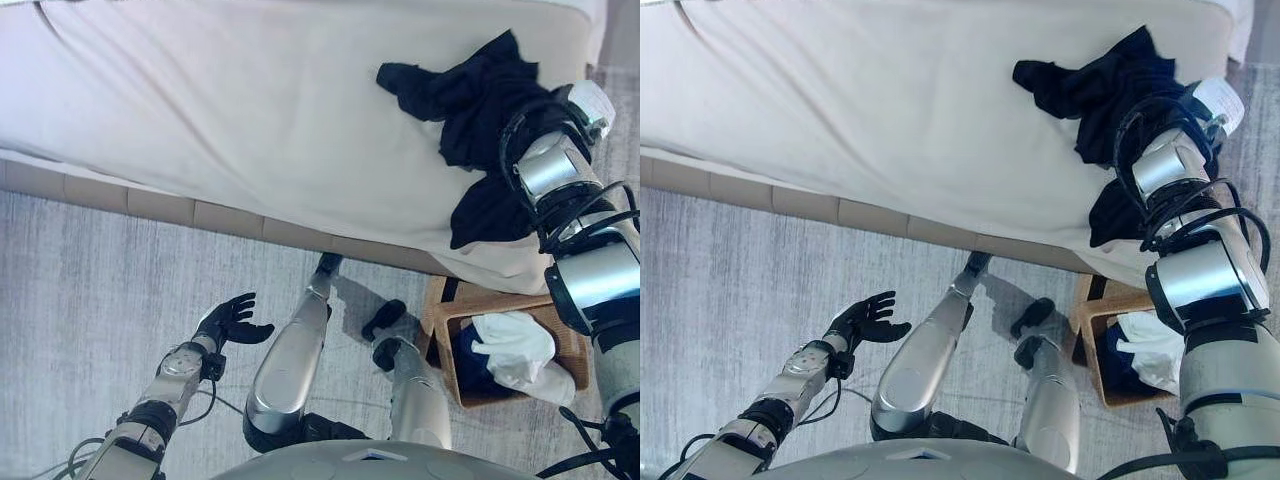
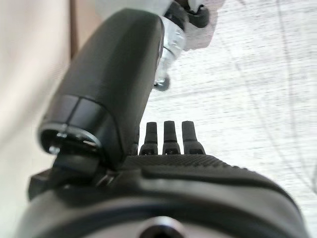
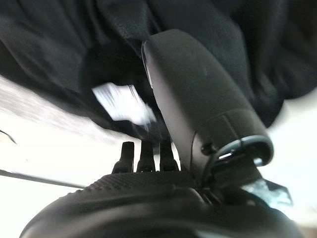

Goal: Pick up the clothes from the bed and place them into the basket

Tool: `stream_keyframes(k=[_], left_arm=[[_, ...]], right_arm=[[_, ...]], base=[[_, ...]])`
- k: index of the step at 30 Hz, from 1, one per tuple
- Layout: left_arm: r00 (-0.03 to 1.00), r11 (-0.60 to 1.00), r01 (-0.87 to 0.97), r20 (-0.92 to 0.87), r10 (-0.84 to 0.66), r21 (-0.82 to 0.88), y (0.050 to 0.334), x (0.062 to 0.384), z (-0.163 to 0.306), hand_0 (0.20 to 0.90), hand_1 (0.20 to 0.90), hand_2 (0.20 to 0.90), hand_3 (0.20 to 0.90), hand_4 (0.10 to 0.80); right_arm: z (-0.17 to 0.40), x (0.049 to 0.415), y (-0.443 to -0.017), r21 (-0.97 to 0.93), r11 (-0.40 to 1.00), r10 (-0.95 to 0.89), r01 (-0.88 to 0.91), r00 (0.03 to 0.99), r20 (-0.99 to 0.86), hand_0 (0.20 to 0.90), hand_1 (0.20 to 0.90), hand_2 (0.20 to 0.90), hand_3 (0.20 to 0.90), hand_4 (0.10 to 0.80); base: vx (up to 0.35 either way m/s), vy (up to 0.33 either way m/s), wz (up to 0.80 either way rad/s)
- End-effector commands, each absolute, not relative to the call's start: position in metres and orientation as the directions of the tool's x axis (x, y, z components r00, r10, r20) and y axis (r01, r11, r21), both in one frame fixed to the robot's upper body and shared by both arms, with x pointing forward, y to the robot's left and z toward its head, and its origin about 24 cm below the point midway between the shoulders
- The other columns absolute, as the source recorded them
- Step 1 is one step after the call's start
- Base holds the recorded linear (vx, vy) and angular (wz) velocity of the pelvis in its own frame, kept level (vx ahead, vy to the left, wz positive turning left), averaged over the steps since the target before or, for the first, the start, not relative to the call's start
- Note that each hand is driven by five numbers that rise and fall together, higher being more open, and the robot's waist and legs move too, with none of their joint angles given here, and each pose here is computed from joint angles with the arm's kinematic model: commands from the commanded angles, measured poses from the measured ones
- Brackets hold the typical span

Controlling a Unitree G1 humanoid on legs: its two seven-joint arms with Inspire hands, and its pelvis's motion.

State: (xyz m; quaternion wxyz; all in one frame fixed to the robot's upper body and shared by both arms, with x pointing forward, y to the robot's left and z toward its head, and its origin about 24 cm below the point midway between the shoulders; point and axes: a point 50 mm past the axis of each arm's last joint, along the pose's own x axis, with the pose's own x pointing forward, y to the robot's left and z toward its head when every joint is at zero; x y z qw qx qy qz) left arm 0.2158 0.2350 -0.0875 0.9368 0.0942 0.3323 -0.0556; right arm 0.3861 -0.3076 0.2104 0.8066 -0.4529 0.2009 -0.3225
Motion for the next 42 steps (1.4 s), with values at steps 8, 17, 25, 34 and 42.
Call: stream_keyframes(k=[8, 17, 25, 34, 42], left_arm=[[0.781, 0.970, 0.184, -0.623, -0.044, 0.162, 0.241, 0.206, -0.087, 0.900, 0.900, 0.900, 0.900, 0.800], [0.790, 0.973, 0.161, -0.612, -0.028, 0.164, 0.231, 0.199, -0.092, 0.900, 0.900, 0.900, 0.900, 0.800], [0.730, 0.978, 0.069, -0.678, 0.085, 0.197, 0.261, 0.182, -0.101, 0.900, 0.900, 0.900, 0.900, 0.800], [0.588, 0.955, 0.135, -0.797, 0.138, 0.264, 0.276, 0.154, -0.116, 0.900, 0.900, 0.900, 0.900, 0.800], [0.496, 0.932, 0.253, -0.862, 0.105, 0.259, 0.257, 0.154, -0.130, 0.900, 0.900, 0.900, 0.900, 0.800]], right_arm=[[0.228, 0.394, -0.304, -0.820, 0.513, -0.557, 0.253, 0.825, -0.094, 0.900, 0.900, 0.900, 0.900, 0.800], [0.287, 0.397, -0.235, -0.459, 0.624, -0.424, 0.632, 0.768, 0.480, 0.300, 0.300, 0.300, 0.200, 0.100], [0.346, 0.313, -0.211, -0.155, 0.668, -0.208, 0.728, 0.383, 0.900, 0.300, 0.300, 0.300, 0.200, 0.100], [0.326, 0.272, -0.286, -0.222, 0.539, -0.281, 0.813, 0.422, 0.862, 0.300, 0.300, 0.300, 0.200, 0.100], [0.300, 0.263, -0.321, -0.368, 0.453, -0.345, 0.812, 0.540, 0.768, 0.300, 0.300, 0.300, 0.200, 0.100]], base=[[0.015, -0.001, 0.04], [-0.016, 0.025, -0.08], [-0.009, 0.010, -0.42], [0.062, -0.097, -0.45], [0.038, -0.099, -0.44]])
